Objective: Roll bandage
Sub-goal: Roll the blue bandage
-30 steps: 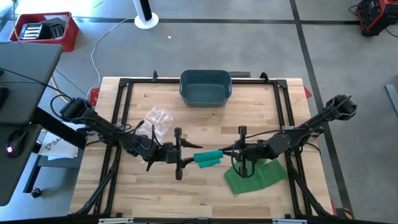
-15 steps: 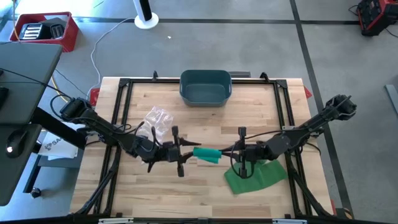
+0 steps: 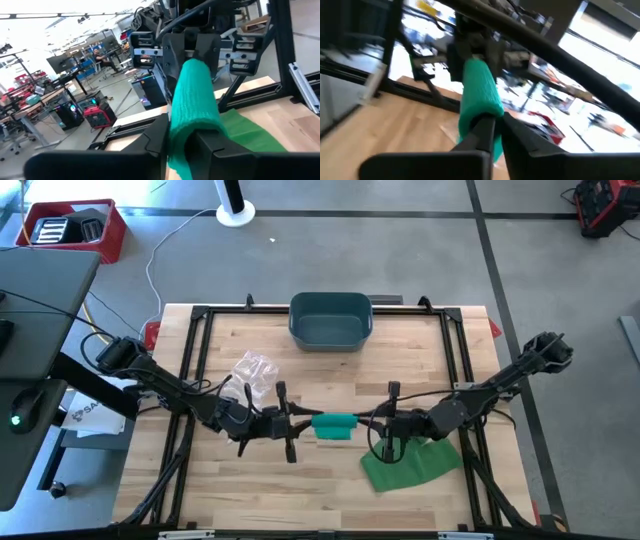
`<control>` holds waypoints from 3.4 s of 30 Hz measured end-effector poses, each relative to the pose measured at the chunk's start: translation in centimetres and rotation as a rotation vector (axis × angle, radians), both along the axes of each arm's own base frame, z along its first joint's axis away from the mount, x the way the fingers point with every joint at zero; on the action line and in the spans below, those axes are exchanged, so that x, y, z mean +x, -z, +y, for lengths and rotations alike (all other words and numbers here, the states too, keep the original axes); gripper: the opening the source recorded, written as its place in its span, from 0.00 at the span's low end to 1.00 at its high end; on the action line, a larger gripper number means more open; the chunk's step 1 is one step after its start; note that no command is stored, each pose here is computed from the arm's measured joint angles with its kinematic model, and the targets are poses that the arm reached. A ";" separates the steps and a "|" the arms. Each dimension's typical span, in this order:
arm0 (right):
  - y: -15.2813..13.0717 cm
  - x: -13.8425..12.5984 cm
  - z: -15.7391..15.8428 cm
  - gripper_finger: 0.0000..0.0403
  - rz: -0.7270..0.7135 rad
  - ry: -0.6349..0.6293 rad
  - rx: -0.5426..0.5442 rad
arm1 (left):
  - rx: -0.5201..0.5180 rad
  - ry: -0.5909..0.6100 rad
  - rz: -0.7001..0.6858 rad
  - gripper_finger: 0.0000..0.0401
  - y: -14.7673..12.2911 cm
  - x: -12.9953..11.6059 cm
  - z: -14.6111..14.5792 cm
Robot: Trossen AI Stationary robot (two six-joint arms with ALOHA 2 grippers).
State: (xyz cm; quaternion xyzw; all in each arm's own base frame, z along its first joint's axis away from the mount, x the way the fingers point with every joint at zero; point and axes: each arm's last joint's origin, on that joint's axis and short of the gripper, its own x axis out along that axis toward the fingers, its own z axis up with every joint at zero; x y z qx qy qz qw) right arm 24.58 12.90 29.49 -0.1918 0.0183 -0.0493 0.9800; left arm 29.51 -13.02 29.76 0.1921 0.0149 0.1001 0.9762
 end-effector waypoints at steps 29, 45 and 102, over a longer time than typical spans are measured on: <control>5.1 -0.6 1.9 0.44 0.401 -0.077 0.345 | -0.270 0.115 0.092 0.02 0.4 -1.3 -0.5; 7.9 2.9 -0.2 0.44 0.504 -0.129 0.393 | -0.210 -0.376 0.177 0.02 9.4 -1.6 9.0; 8.4 11.5 -2.9 0.00 1.103 -0.251 0.099 | -0.047 -0.828 0.433 0.02 15.3 -5.9 16.0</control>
